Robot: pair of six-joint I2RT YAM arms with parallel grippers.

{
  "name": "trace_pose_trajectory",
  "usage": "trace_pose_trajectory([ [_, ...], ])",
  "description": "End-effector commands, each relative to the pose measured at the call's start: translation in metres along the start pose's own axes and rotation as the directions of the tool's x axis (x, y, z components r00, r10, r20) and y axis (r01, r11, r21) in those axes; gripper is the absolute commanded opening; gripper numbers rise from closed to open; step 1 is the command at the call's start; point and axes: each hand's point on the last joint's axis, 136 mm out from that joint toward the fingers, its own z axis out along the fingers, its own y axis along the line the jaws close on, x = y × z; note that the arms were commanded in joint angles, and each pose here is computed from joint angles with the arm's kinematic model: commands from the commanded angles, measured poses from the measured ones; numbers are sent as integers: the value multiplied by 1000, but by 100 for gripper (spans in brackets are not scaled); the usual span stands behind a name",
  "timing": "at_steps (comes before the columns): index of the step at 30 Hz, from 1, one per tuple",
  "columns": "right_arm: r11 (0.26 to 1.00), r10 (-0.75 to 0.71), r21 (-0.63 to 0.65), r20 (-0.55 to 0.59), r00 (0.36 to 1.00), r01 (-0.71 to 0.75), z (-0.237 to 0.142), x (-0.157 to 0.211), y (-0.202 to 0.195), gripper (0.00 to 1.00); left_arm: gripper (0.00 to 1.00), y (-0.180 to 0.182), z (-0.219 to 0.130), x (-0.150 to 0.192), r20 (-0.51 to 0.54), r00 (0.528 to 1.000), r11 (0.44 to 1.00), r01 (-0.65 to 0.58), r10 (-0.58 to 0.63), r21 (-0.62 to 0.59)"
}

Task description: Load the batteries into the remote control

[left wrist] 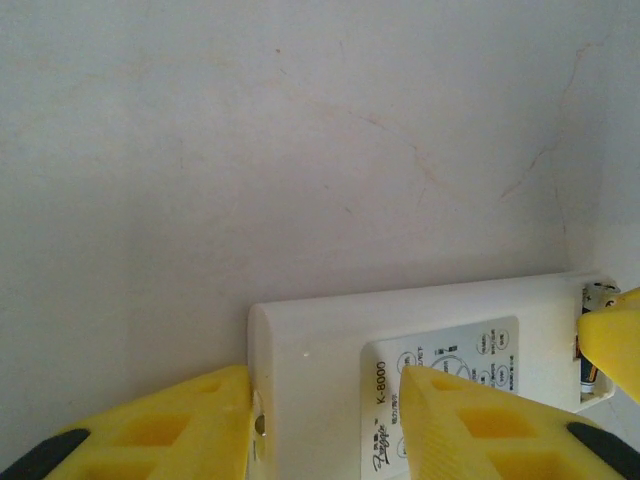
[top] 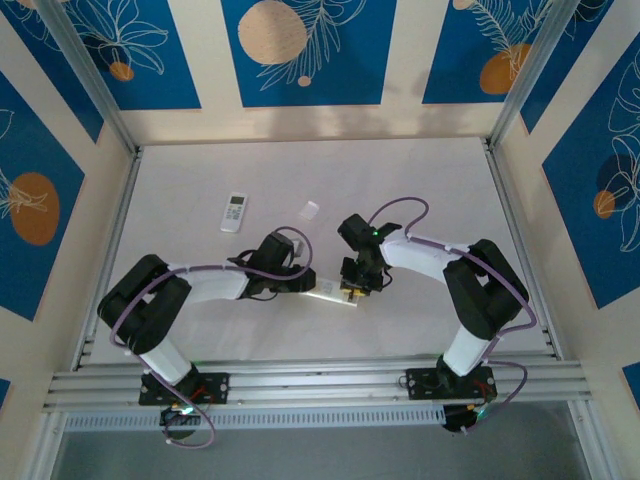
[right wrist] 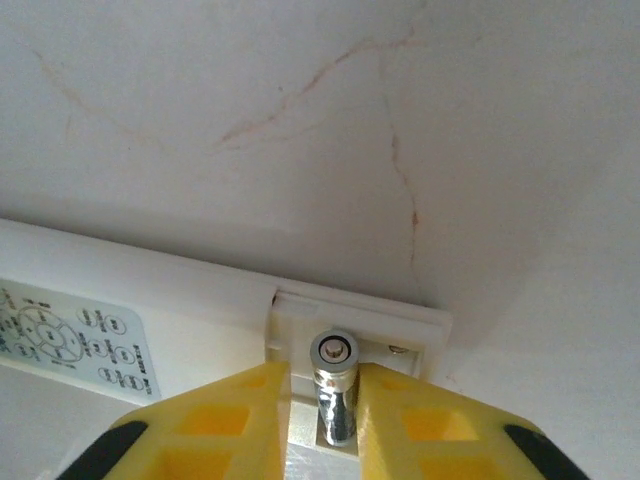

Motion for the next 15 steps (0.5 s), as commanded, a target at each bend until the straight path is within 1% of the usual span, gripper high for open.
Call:
trace_pose_trajectory([
  [1,997,-18,-77,-4,1000,17,-16,1,21,27,43,-15,1,11,-33,999,999,-18,19,50],
  [8,998,-17,-56,17,1000,18,-22,-1,16,26,43,-14,1,10,-33,999,999,-24,25,40],
  [15,1000,-20,-23,24,1000,20,-19,-1,8,25,43,-15,1,8,-31,999,999,-27,28,37],
])
